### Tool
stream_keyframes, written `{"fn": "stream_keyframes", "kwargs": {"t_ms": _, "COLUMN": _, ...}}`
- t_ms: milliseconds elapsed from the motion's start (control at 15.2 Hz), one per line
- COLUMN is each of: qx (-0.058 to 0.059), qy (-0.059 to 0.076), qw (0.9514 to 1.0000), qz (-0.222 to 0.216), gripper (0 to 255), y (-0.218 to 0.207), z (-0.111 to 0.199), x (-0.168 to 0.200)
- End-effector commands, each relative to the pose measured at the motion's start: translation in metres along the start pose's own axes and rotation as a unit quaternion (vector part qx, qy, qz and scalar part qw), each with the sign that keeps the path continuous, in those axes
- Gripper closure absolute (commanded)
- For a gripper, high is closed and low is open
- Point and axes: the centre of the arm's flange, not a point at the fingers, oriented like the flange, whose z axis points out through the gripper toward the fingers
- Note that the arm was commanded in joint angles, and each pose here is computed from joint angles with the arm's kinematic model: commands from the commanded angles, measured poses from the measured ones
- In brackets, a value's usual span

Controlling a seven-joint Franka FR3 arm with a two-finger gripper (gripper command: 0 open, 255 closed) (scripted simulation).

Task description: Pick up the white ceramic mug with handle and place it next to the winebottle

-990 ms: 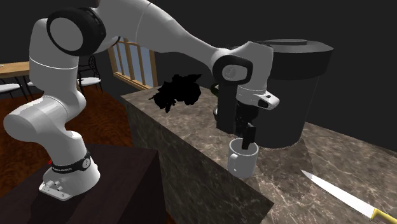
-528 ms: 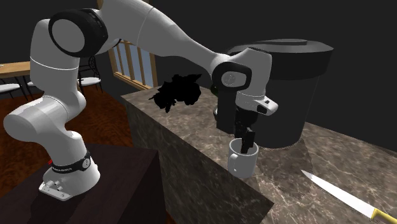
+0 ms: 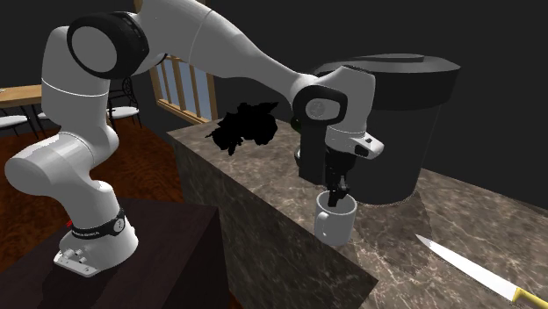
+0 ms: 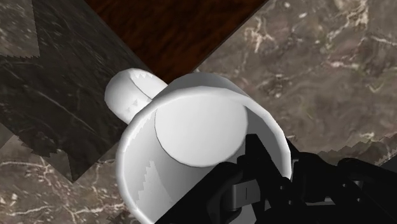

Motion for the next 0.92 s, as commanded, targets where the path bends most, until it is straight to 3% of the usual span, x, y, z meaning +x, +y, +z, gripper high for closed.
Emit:
{"fn": "stream_keyframes", "kwargs": {"t_ms": 0, "qx": 0.0, "qy": 0.0, "qw": 1.0, "qz": 0.0, "gripper": 255, "y": 0.0, "z": 0.0, "x": 0.0}}
{"fn": "stream_keyframes", "kwargs": {"t_ms": 264, "qx": 0.0, "qy": 0.0, "qw": 1.0, "qz": 0.0, "gripper": 255, "y": 0.0, "z": 0.0, "x": 0.0}}
{"fn": "stream_keyframes", "kwargs": {"t_ms": 858, "qx": 0.0, "qy": 0.0, "qw": 1.0, "qz": 0.0, "gripper": 255, "y": 0.0, "z": -0.047, "x": -0.003}}
